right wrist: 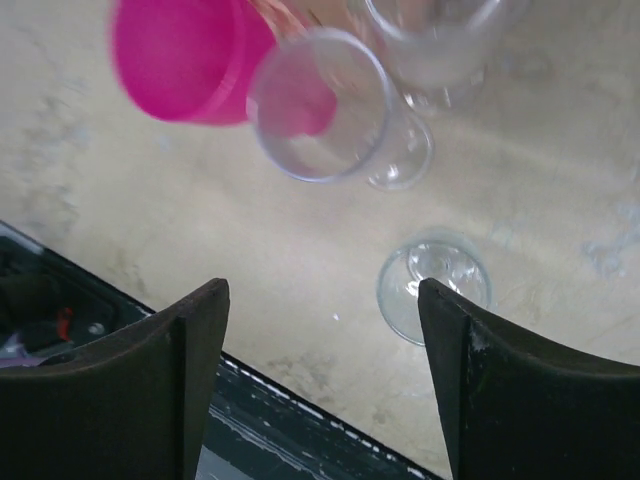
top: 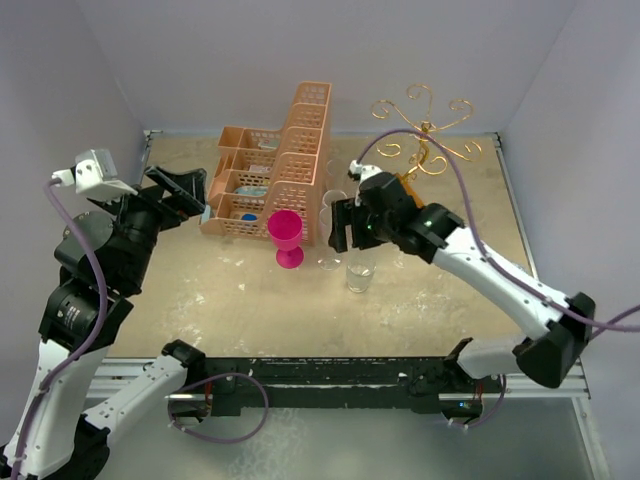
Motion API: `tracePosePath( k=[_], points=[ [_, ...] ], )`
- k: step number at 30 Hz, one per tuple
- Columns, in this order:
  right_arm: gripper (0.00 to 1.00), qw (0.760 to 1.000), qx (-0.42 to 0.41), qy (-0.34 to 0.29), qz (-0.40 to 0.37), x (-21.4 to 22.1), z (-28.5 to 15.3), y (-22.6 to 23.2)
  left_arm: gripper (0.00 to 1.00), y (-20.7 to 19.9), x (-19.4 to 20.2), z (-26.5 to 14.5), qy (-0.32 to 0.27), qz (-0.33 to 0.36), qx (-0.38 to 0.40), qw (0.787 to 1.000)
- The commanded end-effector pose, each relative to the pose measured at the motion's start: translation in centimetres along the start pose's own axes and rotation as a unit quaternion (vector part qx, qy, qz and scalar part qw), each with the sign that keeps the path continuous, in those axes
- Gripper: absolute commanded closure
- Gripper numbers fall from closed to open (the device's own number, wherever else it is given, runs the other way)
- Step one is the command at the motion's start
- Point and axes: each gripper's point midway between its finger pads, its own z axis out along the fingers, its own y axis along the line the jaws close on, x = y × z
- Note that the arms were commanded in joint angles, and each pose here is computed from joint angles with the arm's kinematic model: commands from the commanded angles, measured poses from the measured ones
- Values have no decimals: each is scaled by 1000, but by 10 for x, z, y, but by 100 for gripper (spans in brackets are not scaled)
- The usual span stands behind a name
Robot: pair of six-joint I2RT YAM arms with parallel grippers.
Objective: Take the wine glass off the wine glass rack
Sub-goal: Reset both arms
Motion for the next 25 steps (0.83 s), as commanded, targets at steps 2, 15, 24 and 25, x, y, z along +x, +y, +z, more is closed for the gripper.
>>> tracePosePath(
  k=[2,15,24,25],
  points=[
    [16,979,-44,-197,-16,-100,-95,24,1,-5,-27,-1,-34,10,-1,999],
    [0,815,-63,-576,23,-199,-341,1,1,-7,-64,-11,-74,24,-14,997],
    [0,791,-58,-606,60,-190,-368,-16,1,-3,-63,-10,-73,28,-24,997],
    [0,791,-60,-607,57,-190,-367,-15,1,-3,-62,-10,-73,27,-24,997]
  ],
)
